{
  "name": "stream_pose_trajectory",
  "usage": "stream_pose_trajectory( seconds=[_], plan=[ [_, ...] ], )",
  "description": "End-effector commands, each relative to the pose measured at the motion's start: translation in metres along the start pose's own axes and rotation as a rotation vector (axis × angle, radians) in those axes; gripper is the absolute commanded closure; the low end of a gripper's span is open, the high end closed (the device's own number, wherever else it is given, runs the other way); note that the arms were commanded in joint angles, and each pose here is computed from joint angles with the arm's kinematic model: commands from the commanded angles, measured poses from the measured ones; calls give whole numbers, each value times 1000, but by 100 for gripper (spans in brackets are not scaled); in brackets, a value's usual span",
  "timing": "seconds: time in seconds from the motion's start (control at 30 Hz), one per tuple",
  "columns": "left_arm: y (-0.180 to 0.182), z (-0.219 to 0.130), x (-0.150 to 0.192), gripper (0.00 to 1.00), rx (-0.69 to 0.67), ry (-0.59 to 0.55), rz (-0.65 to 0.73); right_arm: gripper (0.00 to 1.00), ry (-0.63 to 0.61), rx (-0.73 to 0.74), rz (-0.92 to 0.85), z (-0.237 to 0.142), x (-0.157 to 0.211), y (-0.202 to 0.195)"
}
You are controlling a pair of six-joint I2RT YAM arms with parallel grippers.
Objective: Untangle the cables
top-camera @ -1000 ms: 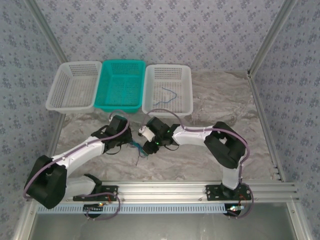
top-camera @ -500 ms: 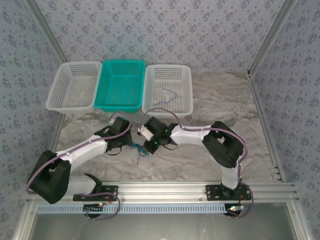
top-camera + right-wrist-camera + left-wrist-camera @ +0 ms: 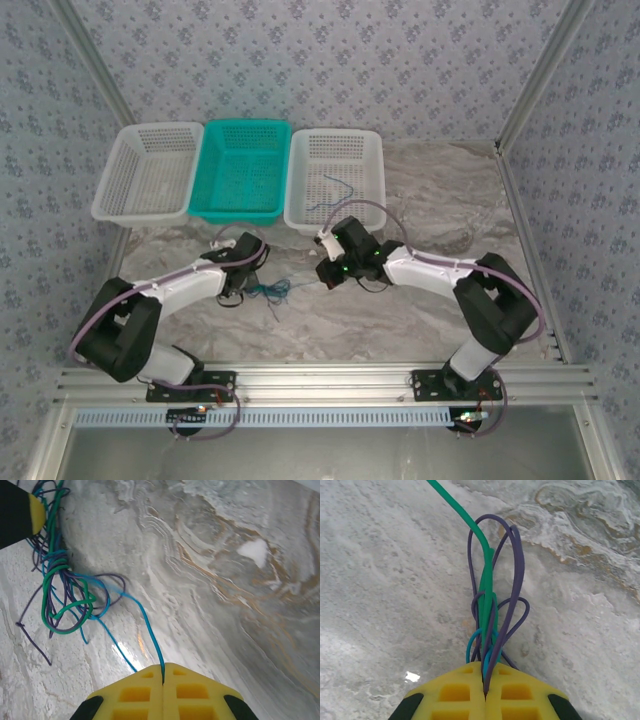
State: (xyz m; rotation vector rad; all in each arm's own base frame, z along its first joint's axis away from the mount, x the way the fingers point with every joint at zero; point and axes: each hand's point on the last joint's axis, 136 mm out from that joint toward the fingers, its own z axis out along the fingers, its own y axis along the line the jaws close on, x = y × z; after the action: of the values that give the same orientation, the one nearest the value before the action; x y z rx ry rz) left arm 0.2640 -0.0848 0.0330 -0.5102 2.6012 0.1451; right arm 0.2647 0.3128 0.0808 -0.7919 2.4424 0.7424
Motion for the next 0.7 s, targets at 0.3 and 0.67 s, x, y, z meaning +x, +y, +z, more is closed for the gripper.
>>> stream_pose_trajectory(
  seconds=[0.3,0.67],
  plan=[
    [7,-34,-17,58,98,-93,-25,100,-221,-71,23,-59,-50,27],
    [-60,-112,-21,52,689,-171,-41,100,-259,-78,34,-70,-66,36]
  ],
)
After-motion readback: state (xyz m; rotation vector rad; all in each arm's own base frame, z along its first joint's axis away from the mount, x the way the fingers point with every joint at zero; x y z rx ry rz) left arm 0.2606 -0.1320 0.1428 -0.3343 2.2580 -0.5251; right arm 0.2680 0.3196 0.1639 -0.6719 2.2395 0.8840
